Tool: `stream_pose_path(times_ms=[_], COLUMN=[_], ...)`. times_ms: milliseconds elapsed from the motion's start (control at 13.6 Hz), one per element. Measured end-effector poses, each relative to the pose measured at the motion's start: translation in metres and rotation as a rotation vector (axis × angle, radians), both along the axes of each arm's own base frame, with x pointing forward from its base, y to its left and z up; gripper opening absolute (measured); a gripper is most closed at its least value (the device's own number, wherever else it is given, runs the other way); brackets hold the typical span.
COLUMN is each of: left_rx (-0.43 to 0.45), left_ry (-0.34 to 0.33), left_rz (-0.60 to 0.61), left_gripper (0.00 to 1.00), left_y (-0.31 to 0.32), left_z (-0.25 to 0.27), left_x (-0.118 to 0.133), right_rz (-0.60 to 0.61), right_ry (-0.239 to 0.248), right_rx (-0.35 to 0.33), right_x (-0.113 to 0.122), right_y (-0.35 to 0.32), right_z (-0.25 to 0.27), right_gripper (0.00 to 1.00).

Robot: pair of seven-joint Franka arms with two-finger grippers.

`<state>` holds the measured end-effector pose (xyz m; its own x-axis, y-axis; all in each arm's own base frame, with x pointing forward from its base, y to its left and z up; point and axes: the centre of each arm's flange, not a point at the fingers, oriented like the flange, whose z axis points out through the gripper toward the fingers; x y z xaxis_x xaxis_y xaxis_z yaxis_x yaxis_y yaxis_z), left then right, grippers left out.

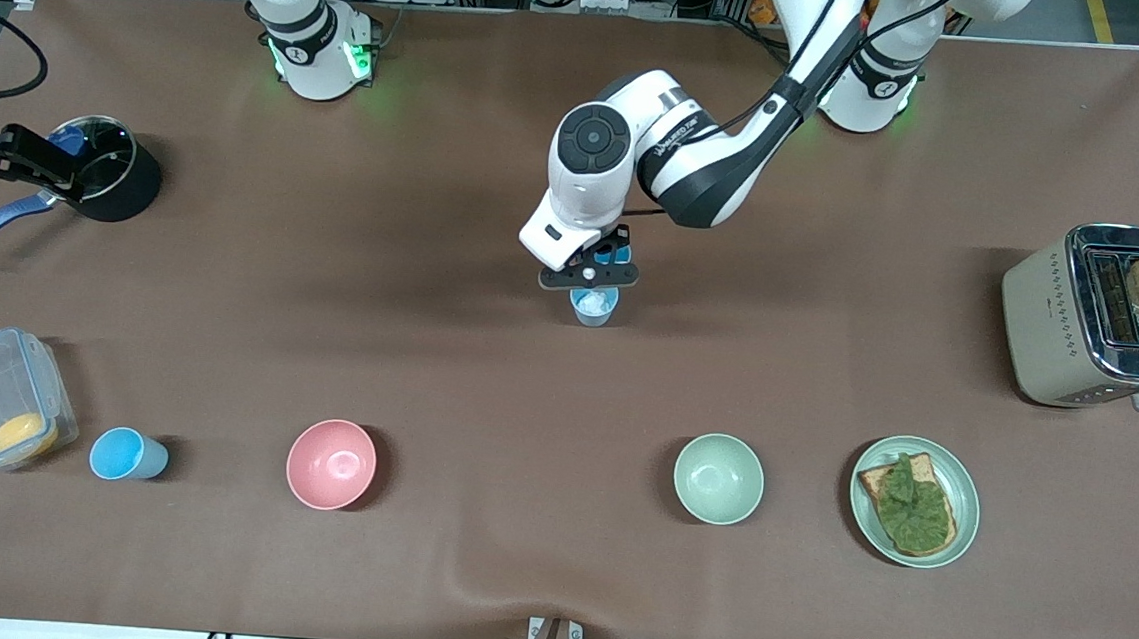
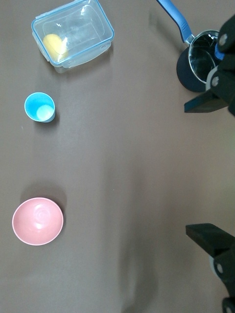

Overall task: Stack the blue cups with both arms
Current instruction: 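Lower the blue cup into the placed cup and open the left gripper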

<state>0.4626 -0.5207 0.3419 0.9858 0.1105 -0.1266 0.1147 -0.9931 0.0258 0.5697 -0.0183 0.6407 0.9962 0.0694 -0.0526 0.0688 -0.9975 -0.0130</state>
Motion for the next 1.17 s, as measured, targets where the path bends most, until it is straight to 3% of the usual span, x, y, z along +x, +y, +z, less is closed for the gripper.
stream_pose_path(times_ms=[807,953,1173], left_rx=[-0.002,-0.019,-0.026], left_ry=[0.001,0.020,0.009], left_rz=[0.058,0.094,0.095], left_gripper=[0.04,0.19,0.51], left_y=[-0.006,-0.001,0.004], left_z=[-0.016,-0.016,-0.016], left_x=[0.001,0.008,0.015], right_rz=[-0.003,-0.003,-0.003], right_ry=[0.000,0.000,0.000], right_rx=[0.000,0.000,0.000], right_x=[0.000,0.000,0.000], right_y=[-0.002,-0.002,-0.002], right_z=[0.000,0.000,0.000], right_gripper=[1.00,1.00,1.00])
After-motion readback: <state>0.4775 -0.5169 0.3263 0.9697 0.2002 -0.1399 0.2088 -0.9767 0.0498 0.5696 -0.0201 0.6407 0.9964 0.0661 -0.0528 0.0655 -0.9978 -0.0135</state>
